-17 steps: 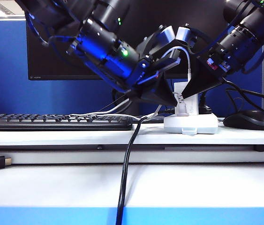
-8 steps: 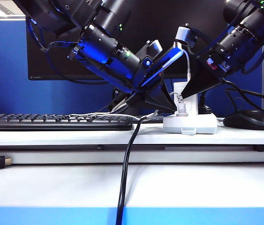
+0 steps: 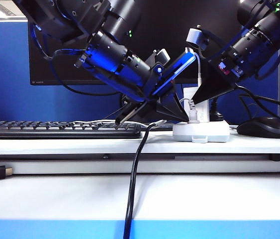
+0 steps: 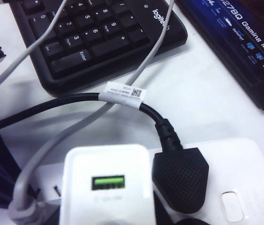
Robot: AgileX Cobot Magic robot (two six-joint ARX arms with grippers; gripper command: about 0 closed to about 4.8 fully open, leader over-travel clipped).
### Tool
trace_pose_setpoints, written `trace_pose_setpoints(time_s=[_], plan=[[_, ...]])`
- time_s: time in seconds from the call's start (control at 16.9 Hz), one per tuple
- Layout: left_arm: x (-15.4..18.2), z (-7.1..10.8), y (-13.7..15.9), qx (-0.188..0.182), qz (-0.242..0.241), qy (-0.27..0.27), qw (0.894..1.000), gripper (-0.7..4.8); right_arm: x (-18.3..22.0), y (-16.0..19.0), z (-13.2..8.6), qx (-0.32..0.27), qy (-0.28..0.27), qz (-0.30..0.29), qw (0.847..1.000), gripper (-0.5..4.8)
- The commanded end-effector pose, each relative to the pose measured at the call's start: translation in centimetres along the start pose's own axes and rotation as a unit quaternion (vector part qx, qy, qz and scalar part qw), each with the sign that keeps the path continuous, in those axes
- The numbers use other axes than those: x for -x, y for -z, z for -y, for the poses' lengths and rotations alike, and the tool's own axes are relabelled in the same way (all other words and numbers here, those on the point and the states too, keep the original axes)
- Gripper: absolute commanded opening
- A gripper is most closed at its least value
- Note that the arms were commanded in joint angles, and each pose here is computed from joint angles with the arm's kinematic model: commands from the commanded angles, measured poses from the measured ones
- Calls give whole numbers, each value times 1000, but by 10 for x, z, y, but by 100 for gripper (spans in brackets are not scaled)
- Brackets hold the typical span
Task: Unplug the white charger from the socket, then place it next to the socket.
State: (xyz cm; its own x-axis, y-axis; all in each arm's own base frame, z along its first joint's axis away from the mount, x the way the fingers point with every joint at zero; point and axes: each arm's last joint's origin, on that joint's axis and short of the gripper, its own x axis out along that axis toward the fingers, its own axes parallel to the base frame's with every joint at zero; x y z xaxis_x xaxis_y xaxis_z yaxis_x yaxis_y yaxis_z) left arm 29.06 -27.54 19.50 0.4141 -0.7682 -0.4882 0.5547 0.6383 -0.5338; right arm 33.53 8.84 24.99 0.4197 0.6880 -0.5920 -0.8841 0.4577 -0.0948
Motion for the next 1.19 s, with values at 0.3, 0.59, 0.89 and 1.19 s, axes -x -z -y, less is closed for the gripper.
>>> trace_pose_setpoints(time_s=[0.3, 0.59, 0.89, 1.19], plan=[[-4, -2, 5, 3, -10, -17, 1000, -4, 4, -17, 1, 9, 2, 58, 998, 92], [-6, -3, 8, 5, -19, -23, 1000, -4, 9, -25, 2, 18, 3, 92, 996, 30], [-6, -4, 8, 3, -19, -23, 1000, -4, 13, -28, 0, 32, -16, 112, 993, 30], [-7, -5, 9, 2, -22, -26, 999, -4, 13, -27, -2, 25, -40, 120, 992, 21]])
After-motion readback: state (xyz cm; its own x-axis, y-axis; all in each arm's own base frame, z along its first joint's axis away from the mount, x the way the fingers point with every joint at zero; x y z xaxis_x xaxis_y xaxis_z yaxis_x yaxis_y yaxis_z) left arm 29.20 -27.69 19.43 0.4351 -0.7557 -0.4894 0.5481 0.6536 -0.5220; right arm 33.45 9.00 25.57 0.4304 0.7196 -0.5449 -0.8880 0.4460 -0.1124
